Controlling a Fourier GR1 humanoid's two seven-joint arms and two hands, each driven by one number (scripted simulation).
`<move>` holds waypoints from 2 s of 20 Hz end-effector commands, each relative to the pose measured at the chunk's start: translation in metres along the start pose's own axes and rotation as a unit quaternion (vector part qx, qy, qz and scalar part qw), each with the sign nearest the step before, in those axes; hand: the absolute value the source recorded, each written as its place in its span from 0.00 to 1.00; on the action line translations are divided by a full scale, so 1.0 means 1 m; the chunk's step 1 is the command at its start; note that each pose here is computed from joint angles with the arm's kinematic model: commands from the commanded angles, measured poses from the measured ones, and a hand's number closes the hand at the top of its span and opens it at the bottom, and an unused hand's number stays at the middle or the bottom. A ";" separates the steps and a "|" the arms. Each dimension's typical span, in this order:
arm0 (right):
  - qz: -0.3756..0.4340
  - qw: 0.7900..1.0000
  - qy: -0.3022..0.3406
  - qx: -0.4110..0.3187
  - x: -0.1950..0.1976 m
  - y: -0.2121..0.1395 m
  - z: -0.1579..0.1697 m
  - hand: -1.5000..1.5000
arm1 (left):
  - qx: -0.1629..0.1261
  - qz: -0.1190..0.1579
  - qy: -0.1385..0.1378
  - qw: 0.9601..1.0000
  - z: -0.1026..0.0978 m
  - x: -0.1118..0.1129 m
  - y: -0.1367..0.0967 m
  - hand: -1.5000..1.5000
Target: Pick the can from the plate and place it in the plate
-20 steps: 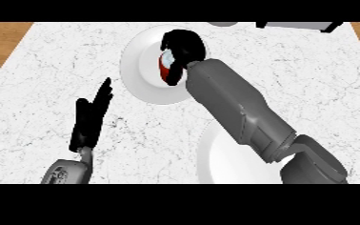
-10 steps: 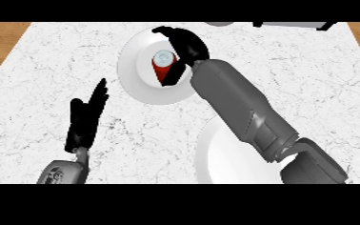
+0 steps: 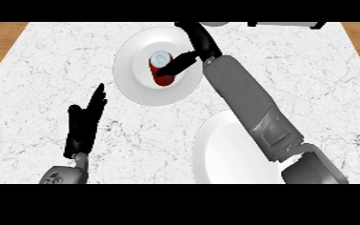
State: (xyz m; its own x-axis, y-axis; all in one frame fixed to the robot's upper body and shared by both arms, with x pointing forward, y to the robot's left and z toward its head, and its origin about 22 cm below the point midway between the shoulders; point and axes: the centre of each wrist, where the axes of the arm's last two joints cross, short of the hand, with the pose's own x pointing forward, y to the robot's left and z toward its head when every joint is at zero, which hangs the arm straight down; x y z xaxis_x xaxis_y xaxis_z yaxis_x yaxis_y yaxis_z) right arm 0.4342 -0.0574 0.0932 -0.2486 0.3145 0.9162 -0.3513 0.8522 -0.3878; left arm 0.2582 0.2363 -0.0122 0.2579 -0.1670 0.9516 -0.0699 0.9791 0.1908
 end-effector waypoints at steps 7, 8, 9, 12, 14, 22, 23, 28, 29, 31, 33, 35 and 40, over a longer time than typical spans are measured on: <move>-0.059 0.997 -0.035 0.022 -0.031 -0.008 0.007 0.00 | -0.001 -0.001 0.004 1.000 0.003 -0.009 0.014 0.50; -0.056 0.997 -0.043 0.021 -0.038 -0.005 0.012 0.00 | -0.002 0.000 0.007 1.000 0.006 0.003 0.008 0.50; -0.048 0.997 -0.046 0.025 -0.045 -0.001 0.017 0.00 | -0.010 0.003 0.001 1.000 -0.003 -0.003 0.011 0.50; -0.046 0.997 -0.054 0.031 -0.040 -0.004 0.013 0.00 | -0.003 -0.005 0.000 1.000 0.000 -0.007 0.009 0.50; -0.034 0.999 -0.038 0.010 -0.037 -0.003 0.012 0.00 | -0.012 -0.005 0.001 1.000 0.003 0.010 0.008 0.50; 0.010 1.000 -0.006 -0.012 -0.047 -0.005 0.015 0.00 | 0.002 -0.008 -0.003 1.000 0.001 0.009 0.009 0.50; 0.000 1.000 -0.001 -0.016 -0.057 0.000 0.023 0.00 | -0.003 -0.006 0.002 1.000 -0.005 0.006 0.008 0.50; 0.024 0.999 -0.003 -0.029 -0.057 -0.003 0.021 0.00 | -0.001 -0.004 0.001 1.000 -0.008 0.012 -0.005 0.50; 0.022 0.999 0.009 -0.024 -0.057 -0.005 0.021 0.00 | 0.000 0.003 -0.002 1.000 0.001 -0.001 0.008 0.50; 0.027 0.999 0.013 -0.031 -0.066 -0.004 0.026 0.00 | -0.004 -0.005 0.000 1.000 0.004 0.017 0.005 0.50; 0.029 0.999 0.016 -0.027 -0.059 -0.017 0.021 0.00 | -0.002 -0.003 -0.010 1.000 -0.007 0.013 -0.006 0.50; 0.035 0.999 0.022 -0.030 -0.070 -0.013 0.028 0.00 | 0.001 -0.002 -0.005 1.000 -0.008 0.019 0.020 0.50; 0.045 0.997 0.018 -0.057 -0.076 -0.029 0.032 0.00 | -0.003 -0.004 0.004 1.000 0.008 -0.014 0.008 0.50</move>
State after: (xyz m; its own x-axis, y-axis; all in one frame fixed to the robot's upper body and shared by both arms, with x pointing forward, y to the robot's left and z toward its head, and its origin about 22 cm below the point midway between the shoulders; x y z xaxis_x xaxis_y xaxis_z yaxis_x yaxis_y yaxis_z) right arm 0.4348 -0.1091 0.0367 -0.2373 0.3933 0.8883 -0.2632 0.8541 -0.4485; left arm 0.2610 0.2429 -0.0066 0.2621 -0.1737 0.9493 -0.0656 0.9782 0.1971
